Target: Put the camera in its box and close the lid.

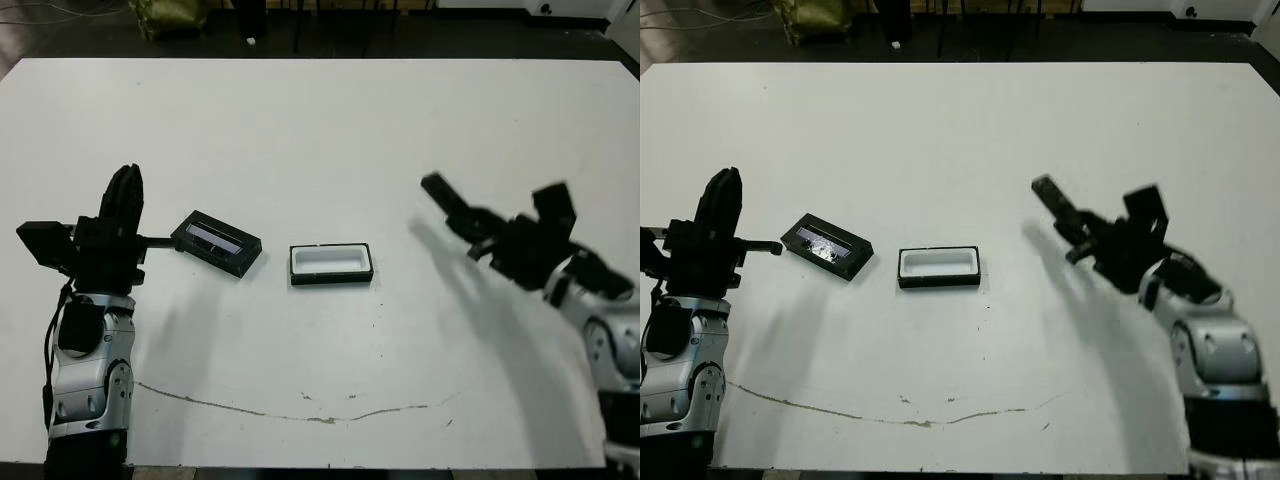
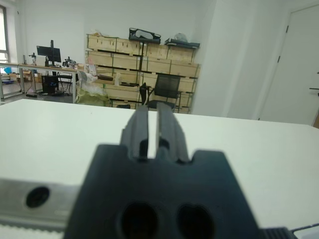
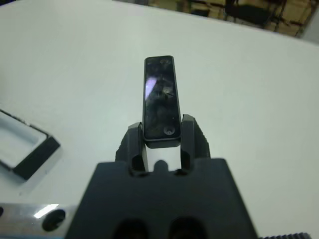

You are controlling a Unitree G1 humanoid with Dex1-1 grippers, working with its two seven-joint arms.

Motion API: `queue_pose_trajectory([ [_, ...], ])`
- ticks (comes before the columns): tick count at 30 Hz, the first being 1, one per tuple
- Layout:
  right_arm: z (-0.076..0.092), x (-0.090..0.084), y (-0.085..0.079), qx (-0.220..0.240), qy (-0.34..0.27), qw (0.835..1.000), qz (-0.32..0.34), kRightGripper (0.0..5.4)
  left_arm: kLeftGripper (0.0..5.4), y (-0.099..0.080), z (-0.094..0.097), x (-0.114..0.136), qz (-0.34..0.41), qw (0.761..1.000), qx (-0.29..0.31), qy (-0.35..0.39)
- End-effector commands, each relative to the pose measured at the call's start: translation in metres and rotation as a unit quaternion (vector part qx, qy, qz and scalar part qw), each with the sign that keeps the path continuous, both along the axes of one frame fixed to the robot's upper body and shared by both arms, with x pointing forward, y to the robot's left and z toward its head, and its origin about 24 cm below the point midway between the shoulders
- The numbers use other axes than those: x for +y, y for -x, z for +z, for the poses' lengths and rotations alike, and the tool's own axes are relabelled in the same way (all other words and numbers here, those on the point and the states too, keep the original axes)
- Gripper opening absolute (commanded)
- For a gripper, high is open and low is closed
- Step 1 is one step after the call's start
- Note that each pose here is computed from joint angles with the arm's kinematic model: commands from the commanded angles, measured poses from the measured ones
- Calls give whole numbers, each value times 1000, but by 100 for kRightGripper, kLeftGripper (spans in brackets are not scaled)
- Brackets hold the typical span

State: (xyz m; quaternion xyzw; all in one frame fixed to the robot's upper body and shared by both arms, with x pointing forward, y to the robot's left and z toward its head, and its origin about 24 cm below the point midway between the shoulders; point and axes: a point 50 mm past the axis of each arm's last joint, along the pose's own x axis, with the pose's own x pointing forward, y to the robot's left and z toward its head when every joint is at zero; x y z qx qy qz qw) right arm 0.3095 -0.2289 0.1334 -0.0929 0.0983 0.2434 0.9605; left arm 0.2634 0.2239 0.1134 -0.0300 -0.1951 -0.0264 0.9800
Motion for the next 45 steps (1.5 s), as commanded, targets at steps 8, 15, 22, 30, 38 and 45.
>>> queue_pose_trajectory([
  [8, 34, -12, -36, -19, 29, 996, 77, 17, 0, 3, -7, 1, 3, 1000, 21, -6],
  [15, 44, 0, -48, -30, 91, 983, 157, 17, 0, 3, -6, 2, 2, 1000, 26, -6],
  [22, 48, 16, -56, 19, 117, 966, 230, 17, 0, 3, -5, 2, 7, 1000, 24, -12],
  [30, 48, 42, -56, -20, 181, 933, 311, 17, 0, 3, -5, 1, 8, 1000, 26, -12],
  [38, 43, 63, -35, 6, 153, 928, 339, 17, 0, 4, -7, 3, 12, 999, 27, -14],
  [45, 41, 71, -23, 27, 147, 919, 365, 17, 0, 4, -8, 2, 8, 1000, 26, -16],
])
